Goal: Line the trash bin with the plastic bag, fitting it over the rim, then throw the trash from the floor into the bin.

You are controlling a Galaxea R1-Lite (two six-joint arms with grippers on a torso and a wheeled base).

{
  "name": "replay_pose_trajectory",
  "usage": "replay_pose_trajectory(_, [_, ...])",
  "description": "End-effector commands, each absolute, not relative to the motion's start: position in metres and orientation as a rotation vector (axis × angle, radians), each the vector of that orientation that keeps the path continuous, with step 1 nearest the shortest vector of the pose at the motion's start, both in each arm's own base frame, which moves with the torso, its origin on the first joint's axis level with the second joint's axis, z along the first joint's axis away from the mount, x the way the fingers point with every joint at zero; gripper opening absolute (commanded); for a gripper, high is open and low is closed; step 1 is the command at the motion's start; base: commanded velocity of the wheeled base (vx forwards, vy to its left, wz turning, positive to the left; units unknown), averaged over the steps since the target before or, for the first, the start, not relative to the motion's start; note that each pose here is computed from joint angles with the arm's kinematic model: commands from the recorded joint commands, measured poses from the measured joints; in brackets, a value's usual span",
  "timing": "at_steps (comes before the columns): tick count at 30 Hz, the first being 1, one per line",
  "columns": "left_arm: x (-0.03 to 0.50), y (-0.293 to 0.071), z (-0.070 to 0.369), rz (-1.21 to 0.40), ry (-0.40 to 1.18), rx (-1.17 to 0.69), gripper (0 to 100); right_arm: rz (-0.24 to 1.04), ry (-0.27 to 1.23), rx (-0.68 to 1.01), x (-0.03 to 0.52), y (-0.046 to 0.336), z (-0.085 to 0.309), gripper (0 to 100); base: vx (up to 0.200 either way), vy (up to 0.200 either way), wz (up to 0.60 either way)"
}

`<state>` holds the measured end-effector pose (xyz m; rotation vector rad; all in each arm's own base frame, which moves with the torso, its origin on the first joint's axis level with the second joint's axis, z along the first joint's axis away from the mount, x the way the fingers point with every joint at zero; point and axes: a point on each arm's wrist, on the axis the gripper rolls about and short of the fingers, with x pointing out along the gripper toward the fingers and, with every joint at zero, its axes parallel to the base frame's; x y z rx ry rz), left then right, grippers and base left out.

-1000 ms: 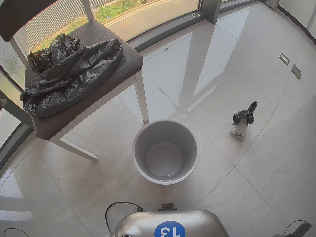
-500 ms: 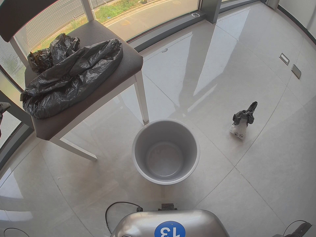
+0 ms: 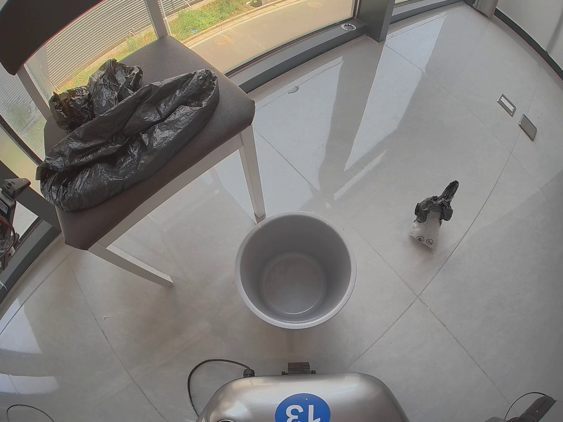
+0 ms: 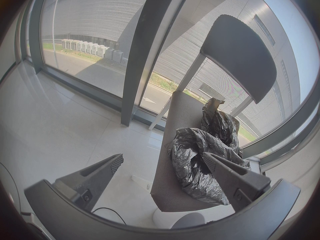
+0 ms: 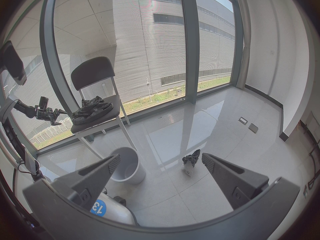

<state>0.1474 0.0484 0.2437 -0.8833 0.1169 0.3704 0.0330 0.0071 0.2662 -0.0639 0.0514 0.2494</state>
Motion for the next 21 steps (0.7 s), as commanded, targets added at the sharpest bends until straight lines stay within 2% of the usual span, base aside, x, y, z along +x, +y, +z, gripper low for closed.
replay_pose_trajectory(1, [0.153, 0.049, 0.24, 0.372, 0.136, -0.914, 100, 0.249, 0.05, -0.065, 0.033, 0.007, 0.266, 100, 0.0, 0.0, 0.0])
replay_pose_trajectory(13, [0.162, 0.048, 0.239, 0.319, 0.109, -0.963, 100, 0.248, 0.041, -0.094, 0.032, 0.007, 0.267, 100, 0.0, 0.0, 0.0])
replay_pose_trajectory(21, [0.114, 0.03, 0.25, 0.24, 0.011, -0.937, 100, 0.246, 0.031, -0.095, 0.031, 0.007, 0.268, 100, 0.0, 0.0, 0.0])
